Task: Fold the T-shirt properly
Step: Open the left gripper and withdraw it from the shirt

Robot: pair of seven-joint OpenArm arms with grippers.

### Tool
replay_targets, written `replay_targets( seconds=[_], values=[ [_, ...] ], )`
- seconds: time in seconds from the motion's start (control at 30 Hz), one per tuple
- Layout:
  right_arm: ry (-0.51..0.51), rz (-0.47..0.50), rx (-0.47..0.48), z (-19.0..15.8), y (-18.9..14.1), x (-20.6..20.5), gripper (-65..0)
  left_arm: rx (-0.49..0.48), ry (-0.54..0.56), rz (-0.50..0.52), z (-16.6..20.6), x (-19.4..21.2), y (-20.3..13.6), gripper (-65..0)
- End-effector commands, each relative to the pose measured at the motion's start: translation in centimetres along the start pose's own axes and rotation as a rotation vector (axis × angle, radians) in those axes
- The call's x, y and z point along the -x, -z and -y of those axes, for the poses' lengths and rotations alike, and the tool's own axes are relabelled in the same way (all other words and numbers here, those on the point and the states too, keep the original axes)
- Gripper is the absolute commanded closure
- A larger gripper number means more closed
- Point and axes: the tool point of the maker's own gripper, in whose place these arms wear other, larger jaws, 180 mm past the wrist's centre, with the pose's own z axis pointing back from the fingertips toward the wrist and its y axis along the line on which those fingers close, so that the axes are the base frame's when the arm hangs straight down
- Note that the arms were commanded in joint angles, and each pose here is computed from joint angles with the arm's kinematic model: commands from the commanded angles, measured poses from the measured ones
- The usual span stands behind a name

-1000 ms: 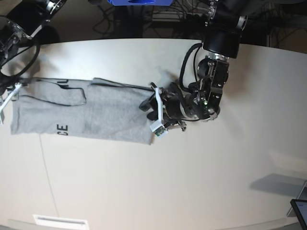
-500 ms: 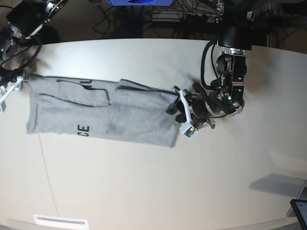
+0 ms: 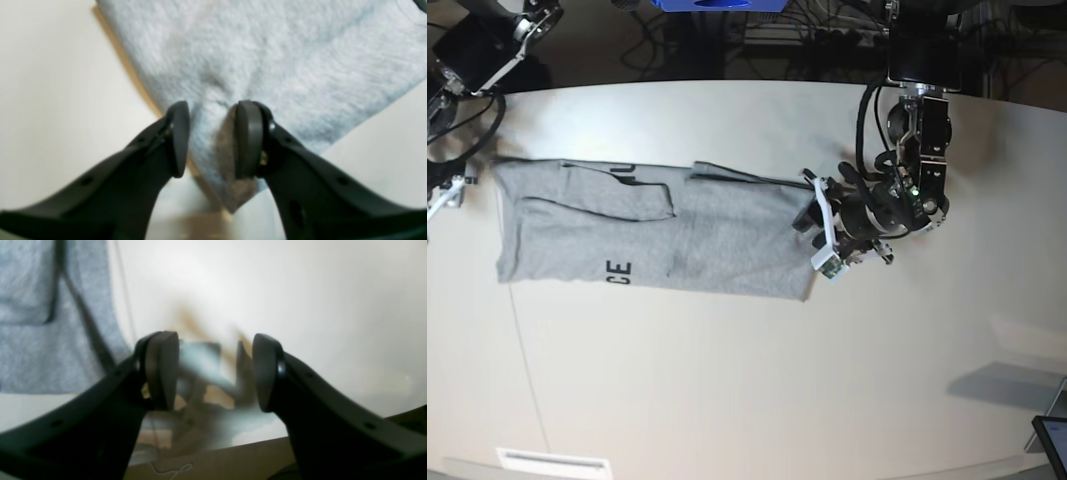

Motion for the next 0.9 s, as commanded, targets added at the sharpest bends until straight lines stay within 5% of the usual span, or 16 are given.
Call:
replay_targets(
  seconds=[0.0, 0.13, 0.37, 0.53, 0.77, 0.87],
  values=[
    [0.006, 0.014, 0.004, 0.6, -0.1, -0.8, -34.0, -0.026, 0.025, 0.069, -0.6, -2.3, -1.0, -23.9],
    [0.041, -0.079, -0.072, -0.4, 2.3, 1.5, -34.2, -0.106, 0.028, 0.114, -2.5, -3.6, -3.2, -24.0],
    [0.064, -0.148, -0.151, -2.0, 4.4, 2.9, -33.4, -0.314, -0.085, 0.046, -10.3, -1.3, -8.1, -24.9],
    [-0.112, -0.097, -0.093, -2.2, 3.0, -0.8, -28.7, -0.306, -0.093, 0.020, -10.4, -0.3, -8.0, -24.9],
    [-0.174, -0.003, -0.001, -0.9, 0.3, -3.6, -42.4, -0.243, -0.251, -0.039, -10.2, 3.6, -5.4, -24.7],
    [-0.267, 0.012, 0.031, -1.2, -0.6, -4.7, -43.2, -0.226, -0.271, -0.046, -10.1, 4.4, -4.8, -24.7]
  ],
)
